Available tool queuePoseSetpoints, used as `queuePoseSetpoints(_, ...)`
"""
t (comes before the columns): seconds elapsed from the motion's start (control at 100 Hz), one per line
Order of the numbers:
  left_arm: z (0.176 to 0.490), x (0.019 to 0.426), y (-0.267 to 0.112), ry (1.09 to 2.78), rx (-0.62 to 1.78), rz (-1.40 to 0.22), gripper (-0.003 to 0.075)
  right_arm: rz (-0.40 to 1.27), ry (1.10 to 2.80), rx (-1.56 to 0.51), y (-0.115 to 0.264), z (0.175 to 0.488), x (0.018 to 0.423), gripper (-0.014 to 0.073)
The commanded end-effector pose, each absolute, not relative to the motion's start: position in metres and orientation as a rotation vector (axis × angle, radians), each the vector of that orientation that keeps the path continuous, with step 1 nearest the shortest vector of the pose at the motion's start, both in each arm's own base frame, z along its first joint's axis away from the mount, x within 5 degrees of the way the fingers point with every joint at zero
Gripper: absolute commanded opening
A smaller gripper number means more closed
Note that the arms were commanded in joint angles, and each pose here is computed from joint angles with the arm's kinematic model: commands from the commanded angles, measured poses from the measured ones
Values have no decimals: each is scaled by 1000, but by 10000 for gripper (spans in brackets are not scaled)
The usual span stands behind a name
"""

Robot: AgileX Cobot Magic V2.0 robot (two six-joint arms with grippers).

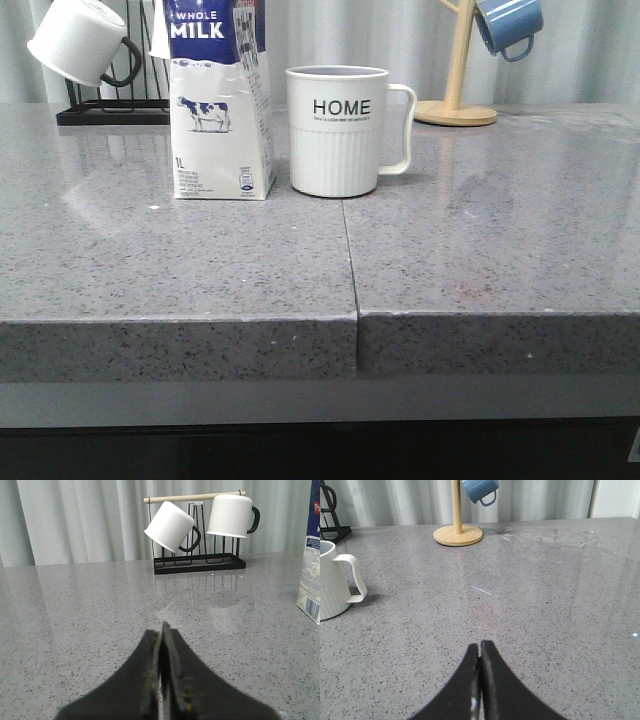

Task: Place milk next to cup

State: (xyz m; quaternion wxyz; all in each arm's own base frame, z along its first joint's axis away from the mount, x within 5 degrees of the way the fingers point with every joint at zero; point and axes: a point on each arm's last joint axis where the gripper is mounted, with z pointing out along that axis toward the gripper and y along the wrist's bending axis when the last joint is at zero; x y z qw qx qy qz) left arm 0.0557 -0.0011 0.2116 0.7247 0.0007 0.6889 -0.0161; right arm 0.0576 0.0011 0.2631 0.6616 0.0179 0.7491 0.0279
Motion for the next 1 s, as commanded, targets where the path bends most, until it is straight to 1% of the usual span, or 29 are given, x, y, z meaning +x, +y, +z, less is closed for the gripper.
queuePoseSetpoints(0.0, 203, 55, -2, 1456, -6, -57, -21, 50, 1588, 33, 1, 279, 58, -68)
queuePoseSetpoints(0.1, 203, 55, -2, 1456, -6, -57, -21, 10, 1577, 6, 0, 279, 58, -68)
queuePoseSetpoints(0.21, 203, 55, -2, 1456, -6, -57, -21, 5, 1532, -36, 1, 275, 57, -68)
queuePoseSetpoints(0.37, 203, 55, -2, 1456, -6, -57, -21, 66, 1504, -82, 4, 254, 50, -68)
queuePoseSetpoints(0.54, 203, 55, -2, 1456, -6, -57, -21, 103, 1474, -57, 5, 233, 48, -68)
queuePoseSetpoints(0.84, 203, 55, -2, 1456, -6, -57, -21, 120, 1372, -48, 6, 222, 52, -68)
queuePoseSetpoints(0.99, 203, 55, -2, 1456, -6, -57, -21, 117, 1364, -45, 6, 221, 52, -68)
